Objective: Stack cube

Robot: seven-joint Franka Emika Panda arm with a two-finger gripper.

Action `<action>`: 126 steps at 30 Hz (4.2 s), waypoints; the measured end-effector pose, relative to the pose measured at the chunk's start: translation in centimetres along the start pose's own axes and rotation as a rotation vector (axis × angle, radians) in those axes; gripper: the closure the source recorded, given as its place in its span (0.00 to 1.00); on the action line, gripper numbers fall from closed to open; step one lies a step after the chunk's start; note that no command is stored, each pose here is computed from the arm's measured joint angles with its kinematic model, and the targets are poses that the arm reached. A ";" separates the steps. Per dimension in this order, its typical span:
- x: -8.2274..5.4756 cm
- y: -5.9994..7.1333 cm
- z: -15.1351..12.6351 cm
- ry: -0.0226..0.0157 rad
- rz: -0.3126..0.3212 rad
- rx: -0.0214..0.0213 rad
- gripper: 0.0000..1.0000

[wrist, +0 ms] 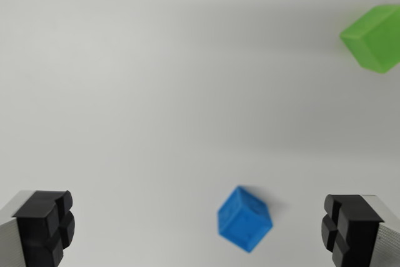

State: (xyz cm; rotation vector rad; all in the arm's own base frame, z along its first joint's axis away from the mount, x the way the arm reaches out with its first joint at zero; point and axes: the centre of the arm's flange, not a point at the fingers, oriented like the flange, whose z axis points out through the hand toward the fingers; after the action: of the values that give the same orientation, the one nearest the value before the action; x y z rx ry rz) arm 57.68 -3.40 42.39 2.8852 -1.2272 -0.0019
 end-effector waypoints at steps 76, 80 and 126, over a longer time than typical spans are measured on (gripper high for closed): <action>15.6 9.8 16.7 -0.0041 -0.619 -0.0002 0.00; 16.6 10.4 17.7 -0.0036 -0.659 0.0007 0.00; 18.0 11.3 31.0 -0.0048 -0.721 0.0017 1.00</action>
State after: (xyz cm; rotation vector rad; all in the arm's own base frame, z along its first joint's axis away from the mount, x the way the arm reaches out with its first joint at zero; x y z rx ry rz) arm 61.97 -24.39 11.51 3.1368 -0.1311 -0.0110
